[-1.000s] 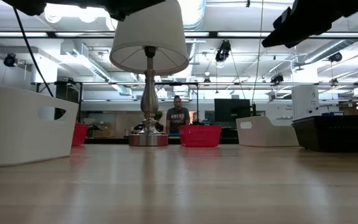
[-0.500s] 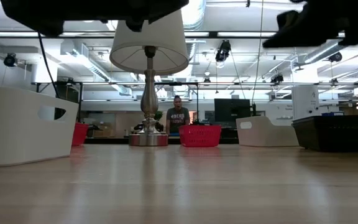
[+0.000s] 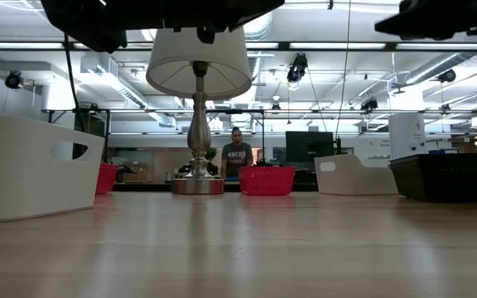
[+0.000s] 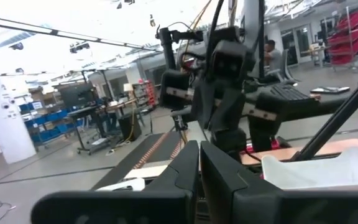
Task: Stack baskets by color
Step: Stack the bottom right and white bin on top of the top white bin
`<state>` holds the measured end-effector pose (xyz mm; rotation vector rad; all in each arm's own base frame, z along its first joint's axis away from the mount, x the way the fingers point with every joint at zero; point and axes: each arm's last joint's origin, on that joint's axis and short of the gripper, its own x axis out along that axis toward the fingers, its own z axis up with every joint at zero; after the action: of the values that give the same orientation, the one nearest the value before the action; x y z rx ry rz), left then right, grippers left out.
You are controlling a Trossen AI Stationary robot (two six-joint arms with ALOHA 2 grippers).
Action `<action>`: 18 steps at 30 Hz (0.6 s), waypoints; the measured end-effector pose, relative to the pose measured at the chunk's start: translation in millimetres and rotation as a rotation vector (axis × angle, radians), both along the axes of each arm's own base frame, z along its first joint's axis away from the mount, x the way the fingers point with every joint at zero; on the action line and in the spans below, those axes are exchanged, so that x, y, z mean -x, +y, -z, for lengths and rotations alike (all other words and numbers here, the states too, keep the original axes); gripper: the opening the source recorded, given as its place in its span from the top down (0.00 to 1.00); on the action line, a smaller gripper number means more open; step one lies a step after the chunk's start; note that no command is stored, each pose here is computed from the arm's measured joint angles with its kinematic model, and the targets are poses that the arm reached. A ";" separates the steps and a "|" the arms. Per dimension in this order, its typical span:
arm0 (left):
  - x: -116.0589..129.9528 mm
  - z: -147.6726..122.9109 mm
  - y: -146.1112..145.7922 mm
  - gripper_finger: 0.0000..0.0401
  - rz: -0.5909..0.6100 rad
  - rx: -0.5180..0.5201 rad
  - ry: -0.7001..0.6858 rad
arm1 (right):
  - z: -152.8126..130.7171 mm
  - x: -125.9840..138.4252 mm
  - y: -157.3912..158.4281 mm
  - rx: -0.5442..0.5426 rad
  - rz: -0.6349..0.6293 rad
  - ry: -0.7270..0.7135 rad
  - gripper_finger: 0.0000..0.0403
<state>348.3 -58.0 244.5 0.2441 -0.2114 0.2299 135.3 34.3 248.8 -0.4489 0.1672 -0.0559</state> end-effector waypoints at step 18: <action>-1.0 11.1 -9.8 1.00 0.042 0.059 0.070 | -32.5 25.4 -13.1 -0.341 0.199 -0.114 0.79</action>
<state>349.3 -67.9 233.4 0.1890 -0.1398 0.1848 109.8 21.2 281.3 -0.0870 0.1057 -0.2445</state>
